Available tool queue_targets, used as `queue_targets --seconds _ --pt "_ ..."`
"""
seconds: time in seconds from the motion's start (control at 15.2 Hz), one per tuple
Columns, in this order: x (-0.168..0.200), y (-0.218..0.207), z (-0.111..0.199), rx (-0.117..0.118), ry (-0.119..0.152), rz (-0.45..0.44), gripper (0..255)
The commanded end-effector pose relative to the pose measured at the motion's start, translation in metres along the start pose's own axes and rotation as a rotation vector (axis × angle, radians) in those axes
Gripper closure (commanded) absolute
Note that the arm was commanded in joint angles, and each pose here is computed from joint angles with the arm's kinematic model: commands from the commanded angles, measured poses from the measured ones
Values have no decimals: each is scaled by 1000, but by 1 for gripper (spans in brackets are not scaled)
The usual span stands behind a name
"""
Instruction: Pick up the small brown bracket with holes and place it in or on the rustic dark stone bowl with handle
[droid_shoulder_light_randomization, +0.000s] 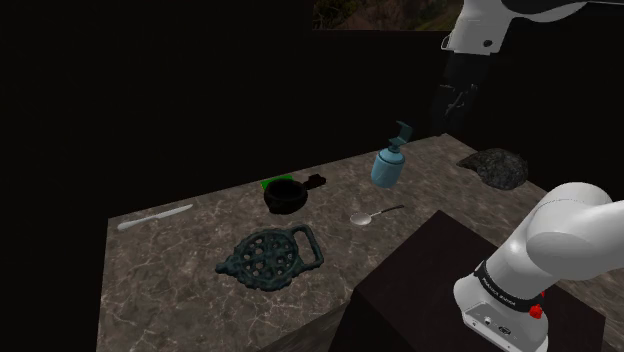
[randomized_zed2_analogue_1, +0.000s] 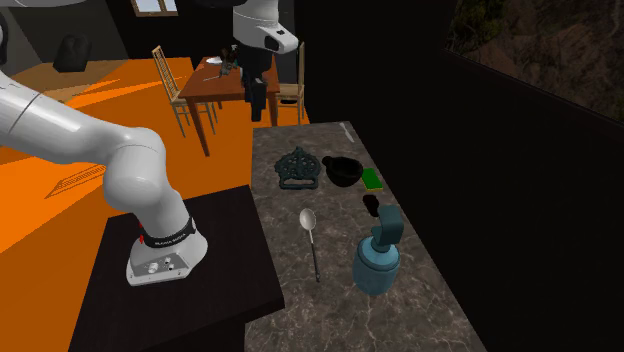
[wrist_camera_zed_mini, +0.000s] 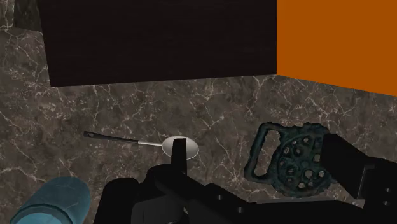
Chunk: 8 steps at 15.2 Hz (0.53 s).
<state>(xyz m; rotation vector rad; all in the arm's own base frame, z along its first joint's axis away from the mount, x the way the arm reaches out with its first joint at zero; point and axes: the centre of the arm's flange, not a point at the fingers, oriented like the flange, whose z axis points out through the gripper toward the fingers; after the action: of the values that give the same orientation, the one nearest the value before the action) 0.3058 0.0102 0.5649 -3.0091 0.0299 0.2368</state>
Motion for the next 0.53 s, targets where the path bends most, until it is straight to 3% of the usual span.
queue_targets --seconds 0.0,0.46 --pt "0 0 0 0 0 0 0" --pt "67 0 58 -20 31 19 0"
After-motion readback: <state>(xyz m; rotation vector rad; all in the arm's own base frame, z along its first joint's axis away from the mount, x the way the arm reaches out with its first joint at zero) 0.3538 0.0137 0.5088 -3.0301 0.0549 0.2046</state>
